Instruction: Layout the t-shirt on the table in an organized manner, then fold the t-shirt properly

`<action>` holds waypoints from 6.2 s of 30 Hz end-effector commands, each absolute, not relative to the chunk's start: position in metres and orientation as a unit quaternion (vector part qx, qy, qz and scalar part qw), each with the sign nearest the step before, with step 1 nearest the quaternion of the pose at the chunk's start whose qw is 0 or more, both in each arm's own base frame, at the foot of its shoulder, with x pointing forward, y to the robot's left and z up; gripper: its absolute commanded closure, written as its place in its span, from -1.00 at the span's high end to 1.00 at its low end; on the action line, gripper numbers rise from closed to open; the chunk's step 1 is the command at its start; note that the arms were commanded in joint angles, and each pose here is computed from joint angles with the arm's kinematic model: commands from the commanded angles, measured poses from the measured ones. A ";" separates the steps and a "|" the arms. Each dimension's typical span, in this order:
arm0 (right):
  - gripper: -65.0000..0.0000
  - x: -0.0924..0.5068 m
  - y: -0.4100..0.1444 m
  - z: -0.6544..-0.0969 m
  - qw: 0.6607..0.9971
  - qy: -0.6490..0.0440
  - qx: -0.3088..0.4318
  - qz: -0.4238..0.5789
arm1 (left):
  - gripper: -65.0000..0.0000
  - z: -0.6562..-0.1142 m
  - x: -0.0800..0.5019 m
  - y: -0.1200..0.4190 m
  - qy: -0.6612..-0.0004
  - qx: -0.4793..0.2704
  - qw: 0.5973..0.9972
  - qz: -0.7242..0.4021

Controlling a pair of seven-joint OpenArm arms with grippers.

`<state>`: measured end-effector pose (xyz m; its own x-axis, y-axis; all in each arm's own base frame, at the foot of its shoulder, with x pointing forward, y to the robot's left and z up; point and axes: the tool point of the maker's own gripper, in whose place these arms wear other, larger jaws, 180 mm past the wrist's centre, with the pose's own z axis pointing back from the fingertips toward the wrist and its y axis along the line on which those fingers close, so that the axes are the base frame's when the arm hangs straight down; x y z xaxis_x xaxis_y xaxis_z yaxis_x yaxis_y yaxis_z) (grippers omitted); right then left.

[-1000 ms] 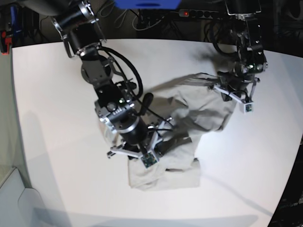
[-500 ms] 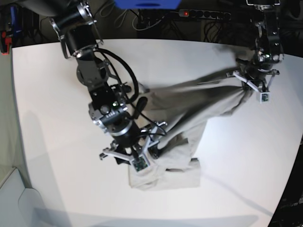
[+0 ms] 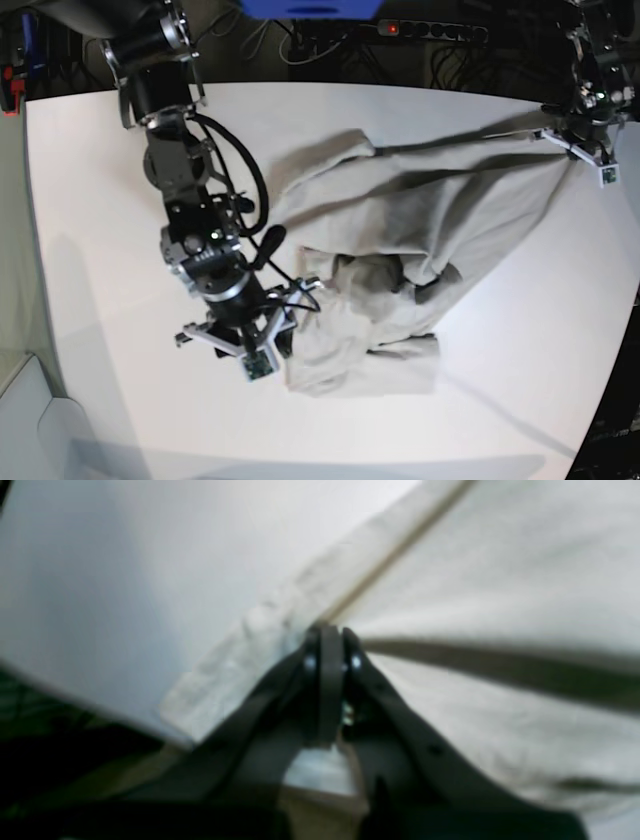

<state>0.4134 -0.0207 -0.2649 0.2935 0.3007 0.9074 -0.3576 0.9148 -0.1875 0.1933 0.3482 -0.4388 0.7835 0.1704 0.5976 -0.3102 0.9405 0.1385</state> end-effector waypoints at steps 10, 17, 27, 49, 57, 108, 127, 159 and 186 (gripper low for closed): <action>-0.25 0.364 0.064 -0.249 0.771 -0.536 0.087 0.333 | -1.00 -0.444 0.180 0.334 -0.266 0.112 0.949 0.126; 0.11 0.354 0.098 -0.260 0.763 -0.518 0.106 0.372 | -1.00 -0.446 0.179 0.332 -0.265 0.109 0.950 0.129; 0.11 0.367 0.137 -0.278 0.771 -0.490 0.125 0.387 | -1.00 -0.450 0.174 0.327 -0.260 0.103 0.951 0.134; -0.98 0.441 0.064 -0.319 0.831 -0.459 0.077 0.305 | -1.00 -0.446 0.178 0.331 -0.265 0.108 0.949 0.134; -0.98 0.469 -0.125 -0.259 0.846 -0.506 -0.050 0.161 | -1.00 -0.444 0.184 0.330 -0.272 0.105 0.947 0.136; -1.00 0.280 -0.193 -0.330 0.919 -0.364 -0.104 0.108 | -1.00 -0.350 0.481 0.065 -0.397 -0.168 0.902 0.030; -1.00 0.271 -0.193 -0.334 0.922 -0.355 -0.105 0.108 | -1.00 -0.418 0.500 0.088 -0.341 -0.017 0.940 0.019; -0.87 0.271 -0.031 -0.329 0.886 -0.355 0.037 0.297 | -1.00 -0.375 0.411 0.216 -0.332 0.029 0.942 0.028; -0.09 0.305 0.043 -0.380 0.892 -0.292 0.107 0.327 | -1.00 -0.446 0.308 0.257 -0.237 0.090 0.966 -0.057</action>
<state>0.2968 0.0371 -0.3914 0.6420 0.5292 0.5548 -0.6393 0.7689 0.0064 0.3212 0.2531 -0.4366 0.8472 -0.1544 0.5083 0.0612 0.9788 0.1955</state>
